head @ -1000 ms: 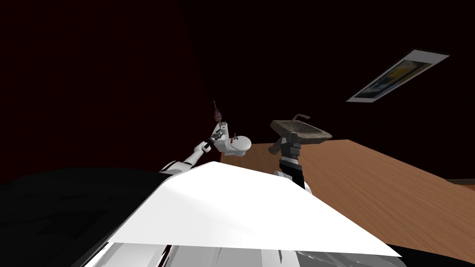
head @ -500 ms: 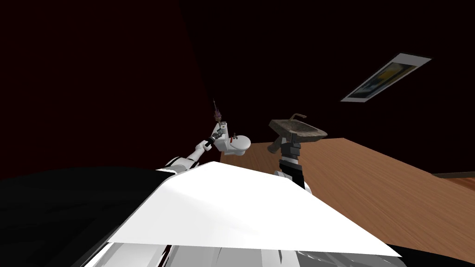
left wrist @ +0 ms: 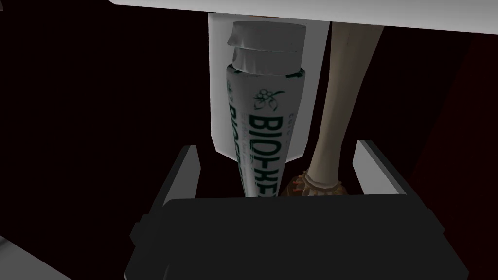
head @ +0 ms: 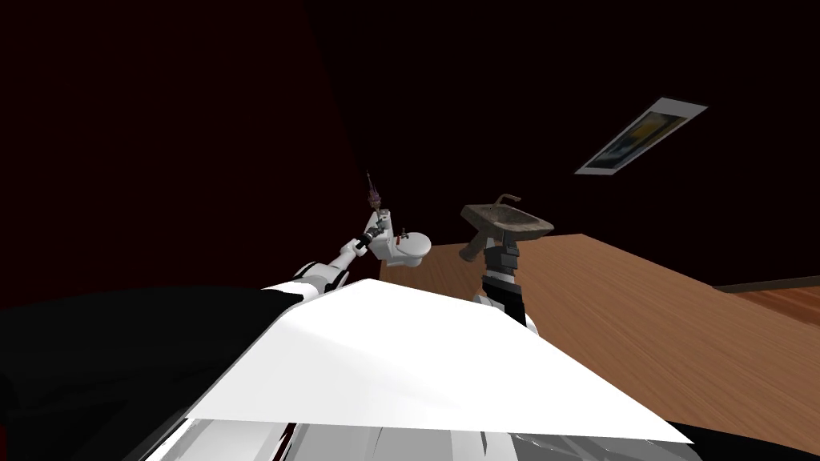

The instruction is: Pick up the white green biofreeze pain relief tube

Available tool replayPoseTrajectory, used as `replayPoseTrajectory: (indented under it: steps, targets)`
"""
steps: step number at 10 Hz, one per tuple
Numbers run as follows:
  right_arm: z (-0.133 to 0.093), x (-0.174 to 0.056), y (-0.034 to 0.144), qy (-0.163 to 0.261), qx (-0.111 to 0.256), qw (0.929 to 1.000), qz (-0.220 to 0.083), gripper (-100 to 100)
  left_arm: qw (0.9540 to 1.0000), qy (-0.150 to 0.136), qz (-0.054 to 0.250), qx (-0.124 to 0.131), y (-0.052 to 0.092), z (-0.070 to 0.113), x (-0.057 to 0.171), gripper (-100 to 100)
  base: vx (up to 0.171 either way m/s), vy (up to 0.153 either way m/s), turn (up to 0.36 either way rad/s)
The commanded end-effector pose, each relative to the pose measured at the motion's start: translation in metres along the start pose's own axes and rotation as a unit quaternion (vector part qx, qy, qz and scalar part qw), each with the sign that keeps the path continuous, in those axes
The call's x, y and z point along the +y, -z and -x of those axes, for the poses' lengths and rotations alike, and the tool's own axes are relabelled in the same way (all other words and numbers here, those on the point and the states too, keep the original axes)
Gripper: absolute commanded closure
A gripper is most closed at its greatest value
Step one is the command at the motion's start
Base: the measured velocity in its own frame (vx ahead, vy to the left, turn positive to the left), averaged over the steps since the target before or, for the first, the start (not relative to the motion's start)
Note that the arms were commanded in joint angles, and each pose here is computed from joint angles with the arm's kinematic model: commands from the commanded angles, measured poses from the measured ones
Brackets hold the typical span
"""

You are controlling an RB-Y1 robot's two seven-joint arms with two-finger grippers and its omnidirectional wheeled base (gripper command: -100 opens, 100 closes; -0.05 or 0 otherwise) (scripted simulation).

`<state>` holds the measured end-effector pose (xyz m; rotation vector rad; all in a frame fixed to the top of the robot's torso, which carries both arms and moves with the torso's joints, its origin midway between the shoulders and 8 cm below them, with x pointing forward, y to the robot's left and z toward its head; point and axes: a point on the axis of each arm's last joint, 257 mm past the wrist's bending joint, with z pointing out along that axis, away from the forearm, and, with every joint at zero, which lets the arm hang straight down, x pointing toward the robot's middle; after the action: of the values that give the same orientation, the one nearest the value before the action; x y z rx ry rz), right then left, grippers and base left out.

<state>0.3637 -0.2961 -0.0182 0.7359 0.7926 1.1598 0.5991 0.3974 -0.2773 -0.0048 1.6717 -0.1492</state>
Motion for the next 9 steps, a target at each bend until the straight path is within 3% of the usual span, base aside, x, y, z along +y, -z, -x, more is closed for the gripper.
replayPoseTrajectory:
  steps: [1, 3, 4, 8, 9]
  targets:
    - [0.0, 0.0, 0.0, 0.0, 0.0, 1.0, 0.0, 0, 1.0, 0.003, 0.003, -0.002, -0.0111, 0.0089, 0.0008, -100, -0.095, -0.007, -0.067]
    - [0.0, -0.0001, 0.0001, 0.0, 0.0, 1.0, 0.0, 0, 1.0, 0.003, 0.004, -0.001, -0.012, 0.0077, 0.0008, -100, -0.038, -0.006, 0.01]
    - [0.0001, -0.0001, 0.0001, 0.0, 0.0, 1.0, 0.0, 0, 1.0, 0.003, 0.004, -0.001, -0.0123, 0.0076, 0.0009, 100, 0.0, 0.0, 0.0]
    - [0.0001, -0.0001, 0.0001, 0.0, 0.0, 1.0, 0.0, 0, 1.0, 0.003, 0.004, -0.001, -0.0124, 0.0079, 0.0004, 100, 0.0, 0.0, 0.0]
    - [0.0001, -0.0001, 0.0001, 0.0, 0.0, 1.0, 0.0, 0, 1.0, 0.003, 0.004, -0.001, -0.0123, 0.0077, 0.0005, 0, 0.0, 0.0, 0.0]
